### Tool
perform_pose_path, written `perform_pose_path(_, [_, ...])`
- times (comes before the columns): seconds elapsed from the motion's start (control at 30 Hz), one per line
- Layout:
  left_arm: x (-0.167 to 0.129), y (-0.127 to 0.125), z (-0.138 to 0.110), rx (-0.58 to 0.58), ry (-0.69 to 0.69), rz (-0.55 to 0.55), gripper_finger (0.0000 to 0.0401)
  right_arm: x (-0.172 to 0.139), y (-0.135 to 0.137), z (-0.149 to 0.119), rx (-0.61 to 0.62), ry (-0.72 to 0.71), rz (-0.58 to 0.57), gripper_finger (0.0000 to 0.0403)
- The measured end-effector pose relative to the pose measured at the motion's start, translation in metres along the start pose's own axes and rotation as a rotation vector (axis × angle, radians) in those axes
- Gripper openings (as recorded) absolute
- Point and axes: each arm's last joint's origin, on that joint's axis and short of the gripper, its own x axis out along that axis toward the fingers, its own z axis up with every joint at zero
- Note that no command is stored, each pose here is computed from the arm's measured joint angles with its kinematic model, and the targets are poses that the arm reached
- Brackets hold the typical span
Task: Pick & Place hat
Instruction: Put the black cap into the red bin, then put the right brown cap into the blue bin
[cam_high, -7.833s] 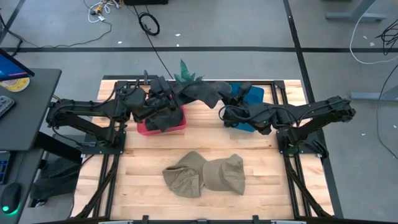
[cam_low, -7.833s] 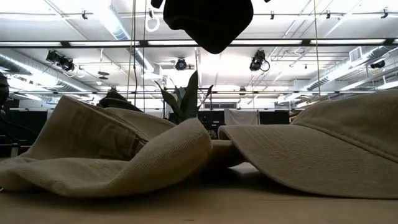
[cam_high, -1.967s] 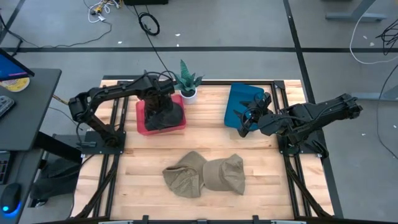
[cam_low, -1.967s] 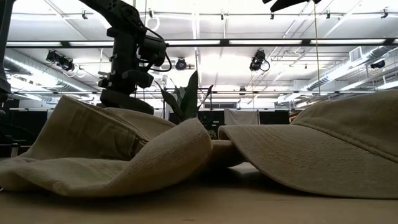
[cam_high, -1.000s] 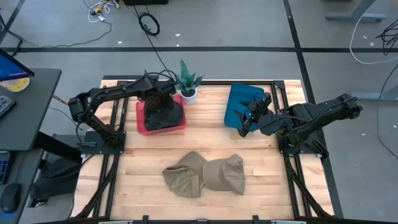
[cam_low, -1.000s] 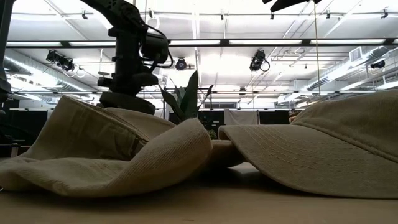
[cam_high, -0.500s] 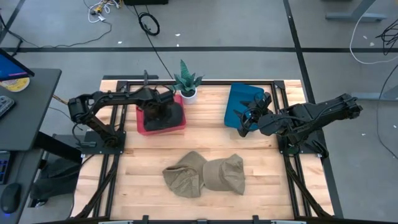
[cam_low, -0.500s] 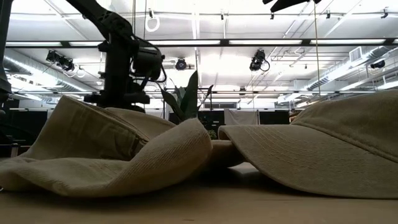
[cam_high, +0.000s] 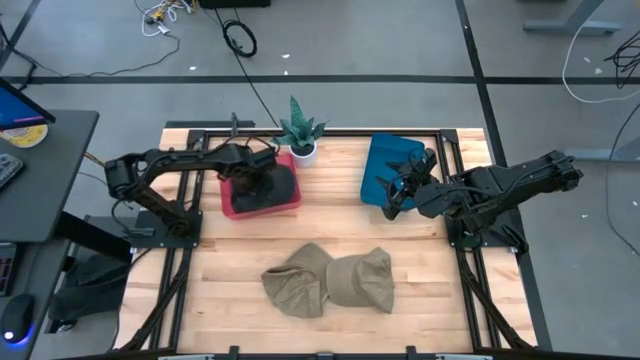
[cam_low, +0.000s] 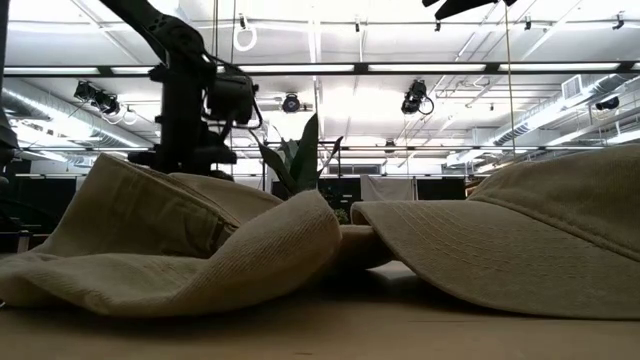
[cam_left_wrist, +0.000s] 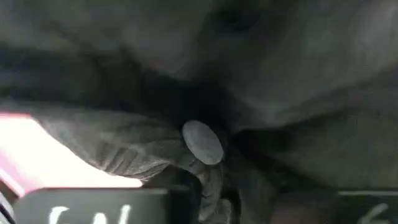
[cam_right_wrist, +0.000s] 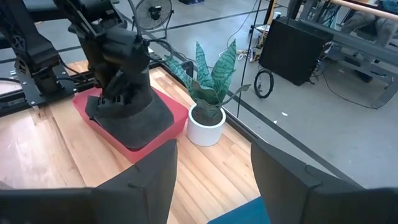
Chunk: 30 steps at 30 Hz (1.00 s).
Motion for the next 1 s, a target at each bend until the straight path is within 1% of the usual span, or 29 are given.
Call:
perform_pose_path(0.1, [-0.013,0.004,-0.002,-0.009,-0.036,-0.038,0.0126,0.000,0.000,0.000,0.000,0.001,0.002,0.0207])
perform_pose_path(0.37, [-0.055,0.017,-0.013,-0.028,-0.146,-0.204,0.0236,0.000,0.000,0.000,-0.001,0.010,0.017,0.0207])
perform_pose_path(0.5, [-0.074,0.025,-0.021,-0.035,-0.205,-0.282,0.0271,0.000,0.000,-0.001,-0.003,0.019,0.027,0.0207])
perform_pose_path(0.57, [-0.084,0.029,-0.024,-0.043,-0.236,-0.333,0.0279,0.000,0.000,-0.002,-0.011,0.025,0.024,0.0207])
perform_pose_path(0.67, [-0.100,0.032,-0.031,-0.070,-0.297,-0.431,0.0280,0.000,-0.001,-0.004,-0.028,0.054,0.031,0.0207])
perform_pose_path(0.77, [-0.118,0.028,-0.038,-0.050,-0.366,-0.589,0.0271,0.000,-0.002,-0.010,-0.009,0.134,0.078,0.0207])
perform_pose_path(0.87, [-0.138,0.018,-0.048,-0.016,-0.385,-0.817,0.0259,-0.002,-0.005,-0.020,0.066,0.269,0.118,0.0207])
perform_pose_path(0.93, [-0.150,0.007,-0.055,0.013,-0.411,-0.943,0.0250,-0.002,-0.007,-0.030,0.134,0.368,0.110,0.0207])
perform_pose_path(1.0, [-0.161,-0.004,-0.062,0.052,-0.458,-1.034,0.0242,0.000,-0.009,-0.047,0.207,0.502,0.071,0.0207])
